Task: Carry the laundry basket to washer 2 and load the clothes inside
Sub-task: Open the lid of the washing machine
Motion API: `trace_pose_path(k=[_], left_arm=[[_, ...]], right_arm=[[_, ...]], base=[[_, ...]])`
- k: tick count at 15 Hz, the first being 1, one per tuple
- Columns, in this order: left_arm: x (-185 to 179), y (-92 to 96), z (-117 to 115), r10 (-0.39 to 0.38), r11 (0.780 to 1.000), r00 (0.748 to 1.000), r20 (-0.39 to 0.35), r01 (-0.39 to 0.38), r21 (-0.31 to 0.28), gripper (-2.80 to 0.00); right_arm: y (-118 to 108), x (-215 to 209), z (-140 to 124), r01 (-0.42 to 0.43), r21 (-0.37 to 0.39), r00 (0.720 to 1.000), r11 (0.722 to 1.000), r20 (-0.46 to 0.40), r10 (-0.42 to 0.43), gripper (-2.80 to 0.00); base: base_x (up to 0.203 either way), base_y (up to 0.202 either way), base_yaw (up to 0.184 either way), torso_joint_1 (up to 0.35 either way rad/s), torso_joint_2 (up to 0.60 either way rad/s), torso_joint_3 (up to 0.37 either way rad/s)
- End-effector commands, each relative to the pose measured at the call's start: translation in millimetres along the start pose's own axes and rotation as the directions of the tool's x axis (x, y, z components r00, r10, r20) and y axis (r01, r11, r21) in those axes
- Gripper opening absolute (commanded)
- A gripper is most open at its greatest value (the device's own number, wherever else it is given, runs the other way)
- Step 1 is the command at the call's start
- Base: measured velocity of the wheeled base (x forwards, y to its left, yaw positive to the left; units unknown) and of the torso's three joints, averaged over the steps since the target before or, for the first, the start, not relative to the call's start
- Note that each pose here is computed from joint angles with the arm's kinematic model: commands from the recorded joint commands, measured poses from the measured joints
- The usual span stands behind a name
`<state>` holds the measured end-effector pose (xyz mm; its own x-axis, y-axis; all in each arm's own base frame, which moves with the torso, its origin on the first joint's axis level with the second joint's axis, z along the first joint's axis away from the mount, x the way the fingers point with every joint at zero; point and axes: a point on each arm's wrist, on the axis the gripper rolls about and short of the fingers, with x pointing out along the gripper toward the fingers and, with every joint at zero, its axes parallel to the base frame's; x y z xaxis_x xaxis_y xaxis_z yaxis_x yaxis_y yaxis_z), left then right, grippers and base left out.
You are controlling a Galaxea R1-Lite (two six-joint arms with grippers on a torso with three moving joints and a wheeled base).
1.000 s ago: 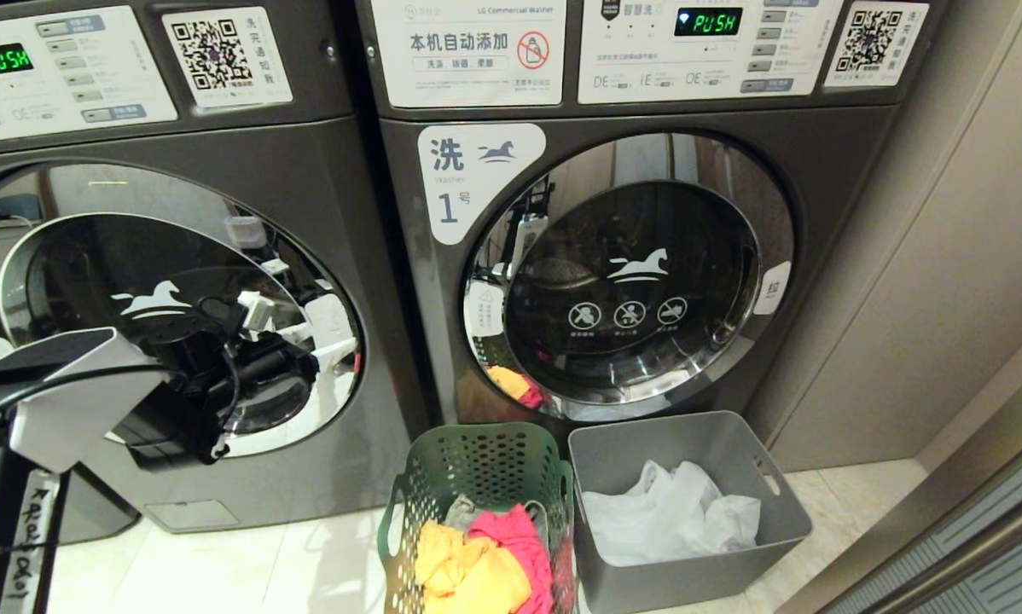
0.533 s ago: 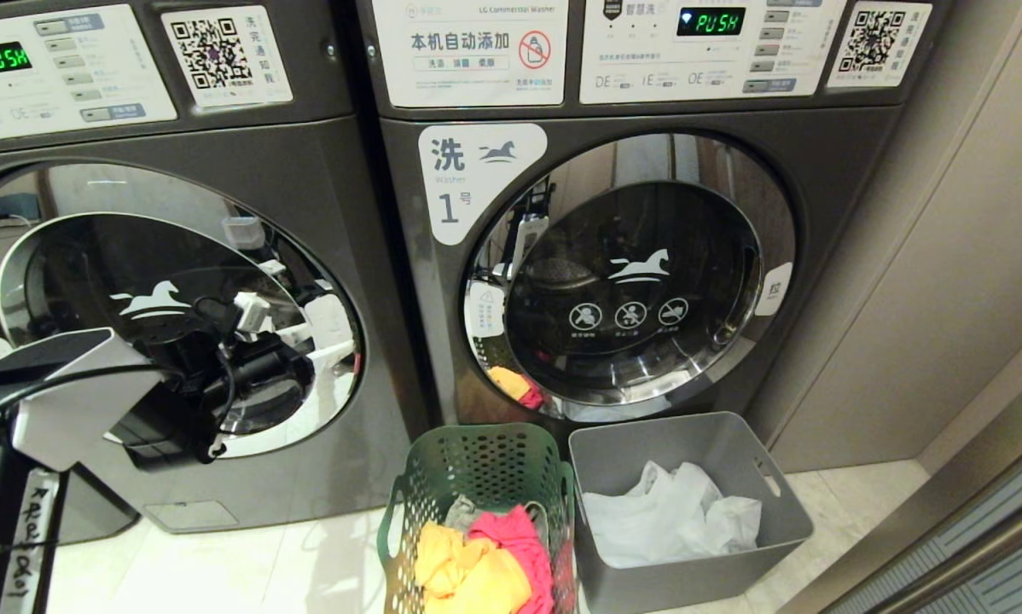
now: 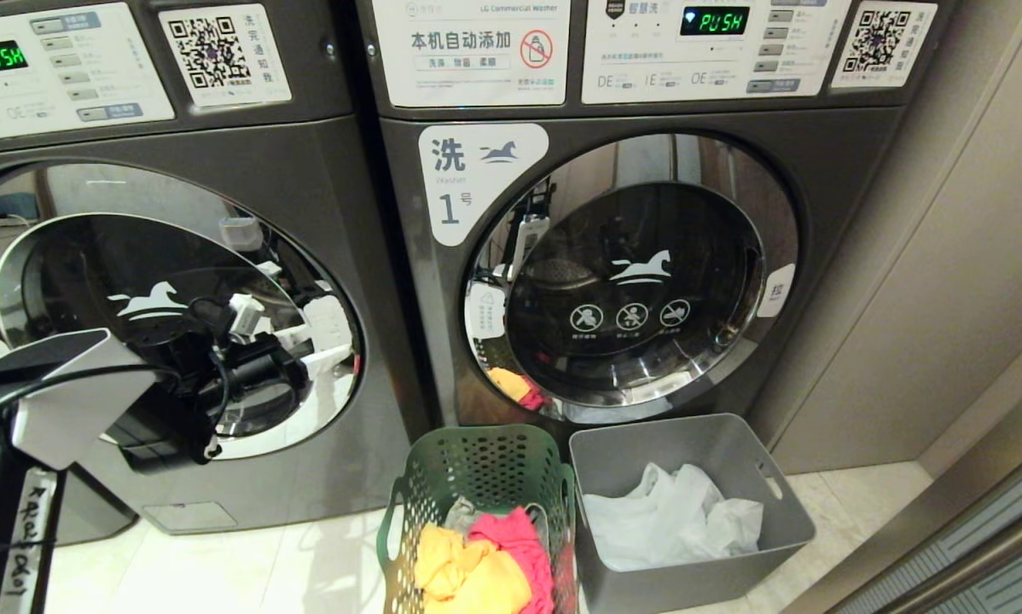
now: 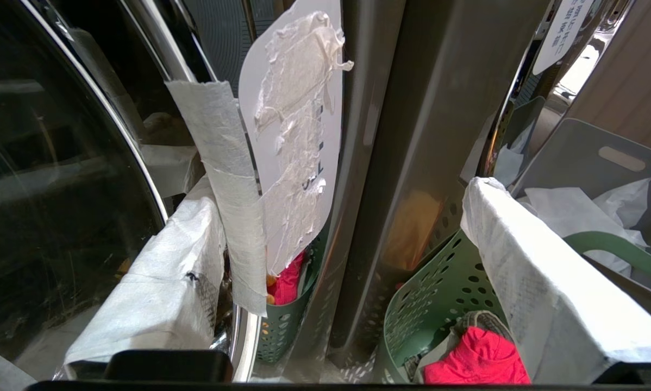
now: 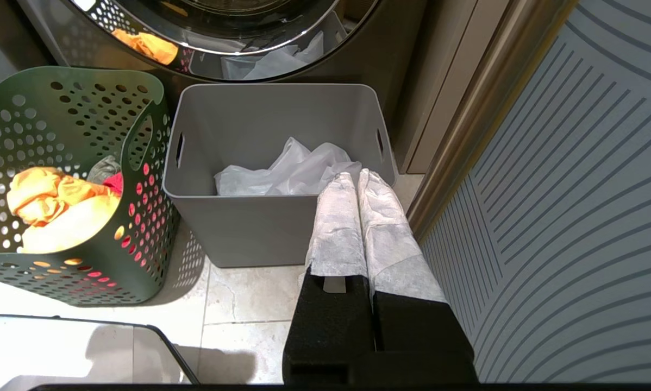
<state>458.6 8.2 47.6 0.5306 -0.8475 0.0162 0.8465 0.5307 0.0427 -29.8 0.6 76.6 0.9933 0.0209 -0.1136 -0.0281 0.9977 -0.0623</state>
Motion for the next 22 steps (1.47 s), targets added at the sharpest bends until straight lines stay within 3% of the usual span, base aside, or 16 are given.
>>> trace_pose_path(k=[1, 7, 14, 22], left_arm=[[4.3, -4.1, 0.8, -0.033, 0.999, 0.999, 0.003, 0.033, 0.008, 0.00], [-0.1, -11.0, -2.6, -0.053, 0.999, 0.999, 0.004, 0.053, 0.006, 0.00], [-5.2, -19.9, -2.3, -0.147, 0.989, 0.989, -0.001, 0.147, -0.009, 0.00], [-27.4, -16.8, -6.9, -0.187, 0.982, 0.982, -0.003, 0.187, -0.012, 0.00]], right_arm=[[0.0, 0.0, -0.2, -0.001, -0.001, 1.000, 1.000, -0.001, 0.001, -2.80], [0.0, 0.0, -0.2, -0.001, -0.001, 1.000, 1.000, -0.001, 0.001, -2.80], [0.0, 0.1, -0.1, -0.001, -0.001, 1.000, 1.000, -0.002, 0.001, -2.80], [0.0, 0.0, -0.2, -0.001, -0.001, 1.000, 1.000, -0.001, 0.001, -2.80]], base=[[0.000, 0.000, 0.000, 0.000, 0.00, 0.000], [0.000, 0.000, 0.000, 0.000, 0.00, 0.000], [0.000, 0.000, 0.000, 0.000, 0.00, 0.000], [0.000, 0.000, 0.000, 0.000, 0.00, 0.000]])
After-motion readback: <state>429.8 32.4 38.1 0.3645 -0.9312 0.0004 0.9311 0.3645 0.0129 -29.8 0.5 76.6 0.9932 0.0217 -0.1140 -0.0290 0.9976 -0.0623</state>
